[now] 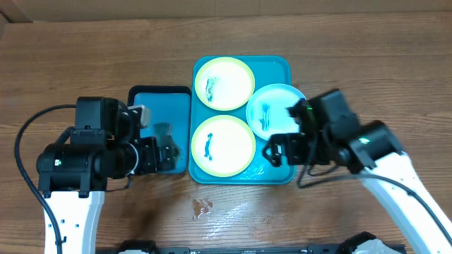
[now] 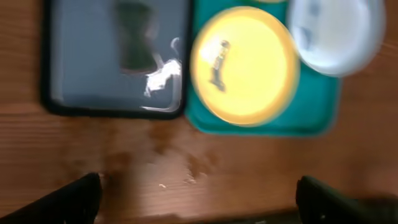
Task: Clean dirty plates on tray and stack at the side
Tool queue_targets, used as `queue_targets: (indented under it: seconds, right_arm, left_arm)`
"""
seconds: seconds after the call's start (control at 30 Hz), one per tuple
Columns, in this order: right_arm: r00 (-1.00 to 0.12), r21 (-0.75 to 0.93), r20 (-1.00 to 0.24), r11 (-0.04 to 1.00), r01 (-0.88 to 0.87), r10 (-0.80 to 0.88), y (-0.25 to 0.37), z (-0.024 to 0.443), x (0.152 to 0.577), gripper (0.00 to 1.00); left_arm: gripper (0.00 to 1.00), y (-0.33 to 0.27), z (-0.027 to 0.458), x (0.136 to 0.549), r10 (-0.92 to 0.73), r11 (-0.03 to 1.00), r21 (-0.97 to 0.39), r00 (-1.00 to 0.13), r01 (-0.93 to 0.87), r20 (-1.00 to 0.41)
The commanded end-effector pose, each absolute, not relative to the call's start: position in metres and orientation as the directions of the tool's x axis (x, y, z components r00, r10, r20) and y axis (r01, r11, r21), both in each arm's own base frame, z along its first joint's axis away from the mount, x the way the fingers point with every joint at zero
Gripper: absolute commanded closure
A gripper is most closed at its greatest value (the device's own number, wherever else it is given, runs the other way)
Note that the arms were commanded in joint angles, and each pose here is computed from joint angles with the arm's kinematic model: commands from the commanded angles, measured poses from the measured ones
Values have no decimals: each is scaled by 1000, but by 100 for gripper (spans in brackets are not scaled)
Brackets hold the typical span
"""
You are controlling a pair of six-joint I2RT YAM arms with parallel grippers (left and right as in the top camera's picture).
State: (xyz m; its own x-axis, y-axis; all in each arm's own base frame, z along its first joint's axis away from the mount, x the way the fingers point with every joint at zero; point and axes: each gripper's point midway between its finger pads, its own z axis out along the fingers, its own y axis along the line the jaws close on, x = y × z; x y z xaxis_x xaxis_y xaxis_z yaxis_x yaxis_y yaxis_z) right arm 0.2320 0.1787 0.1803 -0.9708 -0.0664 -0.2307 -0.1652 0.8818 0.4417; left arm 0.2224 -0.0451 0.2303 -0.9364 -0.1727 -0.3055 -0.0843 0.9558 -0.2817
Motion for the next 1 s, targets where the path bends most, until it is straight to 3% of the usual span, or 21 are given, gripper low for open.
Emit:
queue_targets:
  seconds: [0.0,0.23,0.37,0.6,0.83,0.9,0.97]
  right_arm:
    - [-979,428,-200,902,-54,36,185,170,243,0]
    - [-996,448,-76,894,5,44,197,150,237,0]
    - [-997,441,-63,898,11,43,196,147,236,3]
    - [-997,445,-71,896,7,42,197,148,237,6]
    - [-996,444,-78,896,4,43,198,148,239,6]
    - [-995,450,-88,893,0,44,199,145,241,10]
    - [-995,451,-85,892,15,59,200,136,241,14]
  left_arm:
    - [0,-2,213,234,-249,968,-78,-906,-237,-343]
    - [1,-10,124,260,-249,968,-97,-936,-231,-251]
    - [21,-17,92,297,-248,966,-138,-933,-218,-259]
    - [31,-19,35,314,-242,968,-113,-957,-226,-161]
    - [64,-20,-6,317,-249,966,-98,-964,-241,-90]
    - [96,-19,-10,313,-249,966,-89,-966,-242,-68]
    - [96,-20,-7,312,-249,966,-89,-967,-243,-62]
